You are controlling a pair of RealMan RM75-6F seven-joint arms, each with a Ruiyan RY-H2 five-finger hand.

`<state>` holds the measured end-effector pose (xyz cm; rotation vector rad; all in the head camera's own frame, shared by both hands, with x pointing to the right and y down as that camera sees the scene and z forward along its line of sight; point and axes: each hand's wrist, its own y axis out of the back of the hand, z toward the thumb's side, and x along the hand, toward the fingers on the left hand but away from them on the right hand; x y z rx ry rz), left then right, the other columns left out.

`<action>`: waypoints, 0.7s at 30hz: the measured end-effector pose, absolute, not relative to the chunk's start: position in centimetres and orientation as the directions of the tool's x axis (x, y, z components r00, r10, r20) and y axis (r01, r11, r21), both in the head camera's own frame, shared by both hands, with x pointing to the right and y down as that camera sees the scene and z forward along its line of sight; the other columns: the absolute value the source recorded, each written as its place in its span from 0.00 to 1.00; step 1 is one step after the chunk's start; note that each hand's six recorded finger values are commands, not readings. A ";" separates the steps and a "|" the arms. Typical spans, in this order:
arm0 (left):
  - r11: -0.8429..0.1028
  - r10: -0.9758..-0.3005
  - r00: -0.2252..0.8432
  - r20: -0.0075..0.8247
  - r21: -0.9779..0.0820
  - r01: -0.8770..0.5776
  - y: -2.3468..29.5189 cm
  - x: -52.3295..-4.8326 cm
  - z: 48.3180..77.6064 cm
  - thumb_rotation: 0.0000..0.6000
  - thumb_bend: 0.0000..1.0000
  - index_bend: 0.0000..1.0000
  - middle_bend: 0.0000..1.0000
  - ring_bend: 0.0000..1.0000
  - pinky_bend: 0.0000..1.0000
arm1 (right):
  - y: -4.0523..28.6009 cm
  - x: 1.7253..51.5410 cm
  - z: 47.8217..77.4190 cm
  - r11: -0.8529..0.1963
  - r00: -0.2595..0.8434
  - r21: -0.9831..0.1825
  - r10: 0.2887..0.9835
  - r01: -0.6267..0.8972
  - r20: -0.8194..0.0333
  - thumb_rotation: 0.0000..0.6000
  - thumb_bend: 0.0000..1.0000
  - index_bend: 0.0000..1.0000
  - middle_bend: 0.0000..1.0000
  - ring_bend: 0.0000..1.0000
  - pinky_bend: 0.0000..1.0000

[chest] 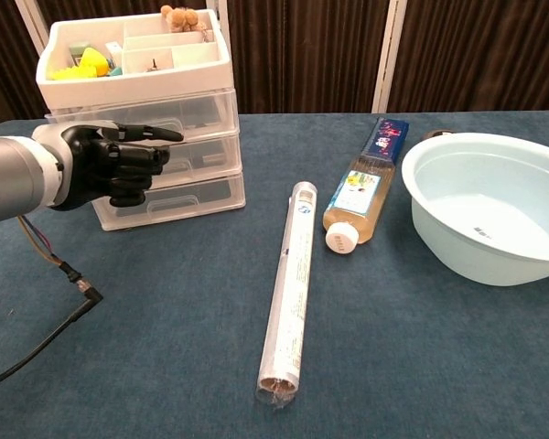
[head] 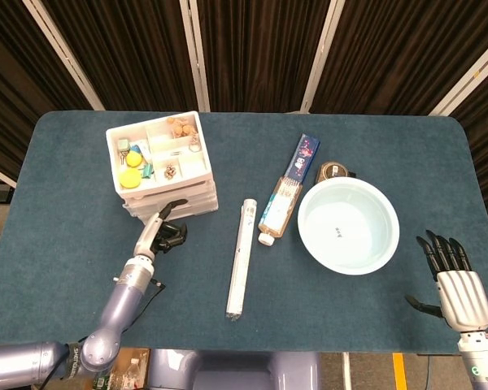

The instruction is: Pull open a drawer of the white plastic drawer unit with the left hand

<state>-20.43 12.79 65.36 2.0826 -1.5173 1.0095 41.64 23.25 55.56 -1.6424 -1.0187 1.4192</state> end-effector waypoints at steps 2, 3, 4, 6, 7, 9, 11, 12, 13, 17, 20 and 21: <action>-0.349 -0.660 0.156 0.735 -0.116 -0.930 13.0 -21.0 65.4 1.00 0.63 0.15 1.00 0.96 0.91 | 23.3 41.6 55.6 -0.423 0.079 -0.900 0.906 0.105 -0.416 1.00 0.13 0.00 0.00 0.00 0.00; -0.351 -0.659 0.154 0.736 -0.119 -0.929 13.1 -21.2 65.5 1.00 0.63 0.15 1.00 0.96 0.91 | 23.2 41.6 55.6 -0.422 0.079 -0.900 0.906 0.105 -0.416 1.00 0.13 0.00 0.00 0.00 0.00; -0.353 -0.656 0.154 0.739 -0.121 -0.928 13.2 -21.4 65.5 1.00 0.63 0.14 1.00 0.96 0.91 | 23.2 41.6 55.6 -0.422 0.079 -0.901 0.906 0.104 -0.415 1.00 0.13 0.00 0.00 0.00 0.00; -0.359 -0.651 0.156 0.743 -0.120 -0.926 13.4 -21.8 65.5 1.00 0.63 0.12 1.00 0.96 0.91 | 23.3 41.6 55.6 -0.423 0.078 -0.901 0.906 0.102 -0.416 1.00 0.13 0.00 0.00 0.00 0.00; -0.363 -0.647 0.159 0.745 -0.119 -0.924 13.5 -22.0 65.5 1.00 0.63 0.11 1.00 0.96 0.91 | 23.3 41.6 55.6 -0.423 0.078 -0.900 0.906 0.101 -0.417 1.00 0.13 0.00 0.00 0.00 0.00; -0.374 -0.641 0.166 0.750 -0.117 -0.920 13.7 -22.4 65.5 1.00 0.63 0.10 1.00 0.96 0.91 | 23.3 41.6 55.6 -0.424 0.077 -0.900 0.905 0.100 -0.417 1.00 0.13 0.00 0.00 0.00 0.00; -0.393 -0.632 0.178 0.754 -0.114 -0.913 14.1 -22.7 65.5 1.00 0.63 0.10 1.00 0.96 0.91 | 23.3 41.6 55.6 -0.423 0.077 -0.900 0.905 0.099 -0.417 1.00 0.13 0.00 0.00 0.00 0.00; -0.401 -0.628 0.184 0.756 -0.111 -0.909 14.2 -22.8 65.5 1.00 0.62 0.11 1.00 0.96 0.91 | 23.3 41.6 55.7 -0.423 0.077 -0.901 0.906 0.099 -0.417 1.00 0.13 0.00 0.00 0.00 0.00; -0.412 -0.623 0.194 0.758 -0.107 -0.905 14.5 -23.0 65.4 1.00 0.62 0.11 1.00 0.96 0.91 | 23.3 41.6 55.7 -0.423 0.077 -0.901 0.906 0.099 -0.417 1.00 0.13 0.00 0.00 0.00 0.00; -0.464 -0.609 0.229 0.759 -0.107 -0.879 15.4 -23.2 64.9 1.00 0.63 0.17 1.00 0.96 0.91 | 23.3 41.6 55.7 -0.422 0.076 -0.901 0.906 0.097 -0.416 1.00 0.13 0.00 0.00 0.00 0.00; -0.517 -0.609 0.257 0.751 -0.130 -0.846 16.0 -23.3 64.4 1.00 0.63 0.20 1.00 0.97 0.91 | 23.3 41.6 55.7 -0.422 0.077 -0.901 0.906 0.095 -0.416 1.00 0.13 0.00 0.00 0.00 0.00; -0.535 -0.611 0.264 0.746 -0.143 -0.833 16.1 -23.3 64.2 1.00 0.62 0.20 1.00 0.97 0.91 | 23.3 41.6 55.7 -0.422 0.077 -0.901 0.906 0.095 -0.416 1.00 0.13 0.00 0.00 0.00 0.00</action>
